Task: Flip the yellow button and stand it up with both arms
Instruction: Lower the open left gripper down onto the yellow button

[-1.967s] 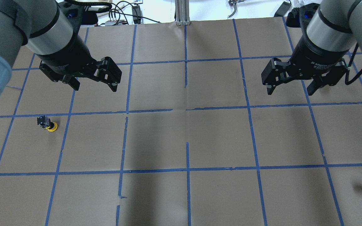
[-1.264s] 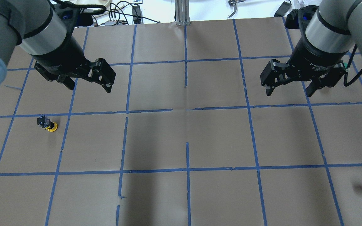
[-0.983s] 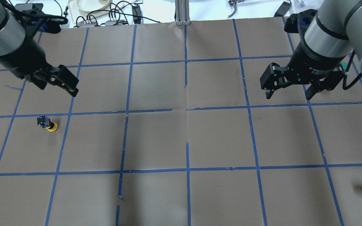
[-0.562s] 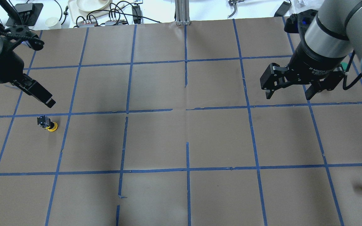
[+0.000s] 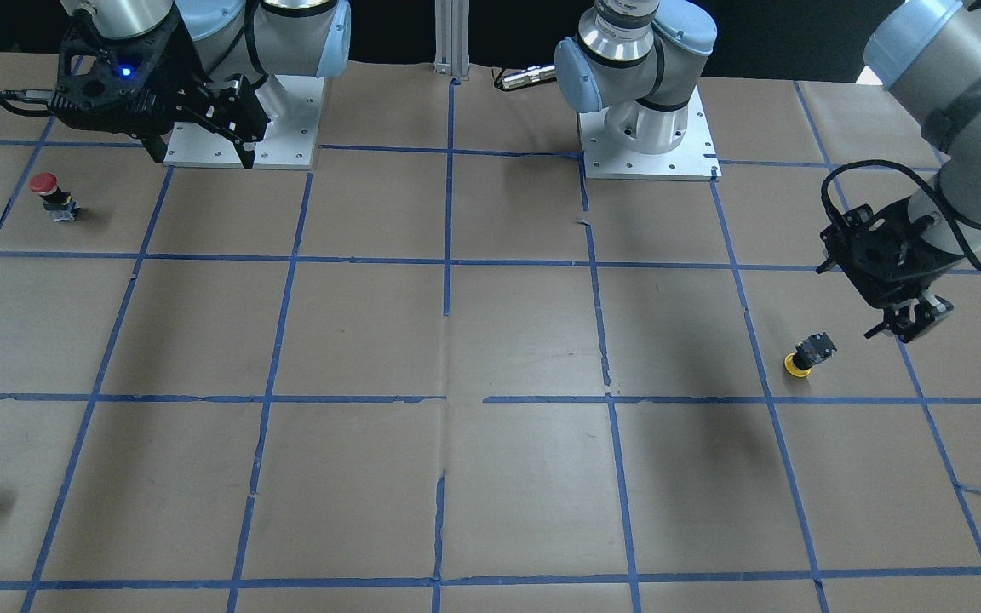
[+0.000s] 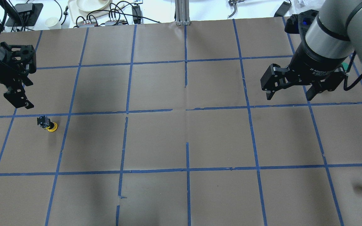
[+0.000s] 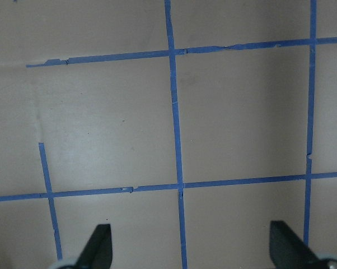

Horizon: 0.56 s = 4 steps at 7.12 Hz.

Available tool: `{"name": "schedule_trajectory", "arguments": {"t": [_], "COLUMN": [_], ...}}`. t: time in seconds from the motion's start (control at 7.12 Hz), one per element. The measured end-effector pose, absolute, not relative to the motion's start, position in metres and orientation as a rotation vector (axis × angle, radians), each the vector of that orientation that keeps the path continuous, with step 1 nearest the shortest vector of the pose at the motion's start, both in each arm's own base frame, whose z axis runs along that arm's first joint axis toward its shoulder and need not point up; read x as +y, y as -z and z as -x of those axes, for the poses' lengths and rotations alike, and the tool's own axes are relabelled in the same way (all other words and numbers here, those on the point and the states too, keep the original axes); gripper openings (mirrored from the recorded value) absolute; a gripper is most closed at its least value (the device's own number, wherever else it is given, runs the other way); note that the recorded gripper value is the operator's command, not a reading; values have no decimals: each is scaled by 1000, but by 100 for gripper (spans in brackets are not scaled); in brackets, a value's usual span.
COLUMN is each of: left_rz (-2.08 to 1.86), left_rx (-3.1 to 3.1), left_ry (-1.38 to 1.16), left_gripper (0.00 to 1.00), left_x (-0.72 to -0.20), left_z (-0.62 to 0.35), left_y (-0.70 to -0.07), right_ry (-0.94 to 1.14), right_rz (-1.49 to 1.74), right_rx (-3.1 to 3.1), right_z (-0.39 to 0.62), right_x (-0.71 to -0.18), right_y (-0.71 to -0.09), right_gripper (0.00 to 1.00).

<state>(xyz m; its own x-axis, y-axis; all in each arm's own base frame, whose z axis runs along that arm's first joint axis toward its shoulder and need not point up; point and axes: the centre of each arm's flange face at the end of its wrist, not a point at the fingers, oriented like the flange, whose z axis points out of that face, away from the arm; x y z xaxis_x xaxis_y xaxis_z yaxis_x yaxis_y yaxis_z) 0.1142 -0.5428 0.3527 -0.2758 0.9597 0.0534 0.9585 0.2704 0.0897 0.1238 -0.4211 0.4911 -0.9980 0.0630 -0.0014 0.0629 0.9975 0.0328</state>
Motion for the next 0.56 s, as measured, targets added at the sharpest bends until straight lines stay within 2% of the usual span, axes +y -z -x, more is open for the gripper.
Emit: {"name": "schedule_trajectory", "arguments": {"t": [0.56], "left_rz": [-1910], "left_rx": [2407], "left_ry": [-116], "left_gripper": [99], "left_x": [-521], "left_z": [-143], "left_y": [-260], "right_ry": [-40], "right_rz": [-100], "right_rx": [3133], "right_z": [-125], "right_x": [-408], "right_y": [-493], "right_gripper": [100]}}
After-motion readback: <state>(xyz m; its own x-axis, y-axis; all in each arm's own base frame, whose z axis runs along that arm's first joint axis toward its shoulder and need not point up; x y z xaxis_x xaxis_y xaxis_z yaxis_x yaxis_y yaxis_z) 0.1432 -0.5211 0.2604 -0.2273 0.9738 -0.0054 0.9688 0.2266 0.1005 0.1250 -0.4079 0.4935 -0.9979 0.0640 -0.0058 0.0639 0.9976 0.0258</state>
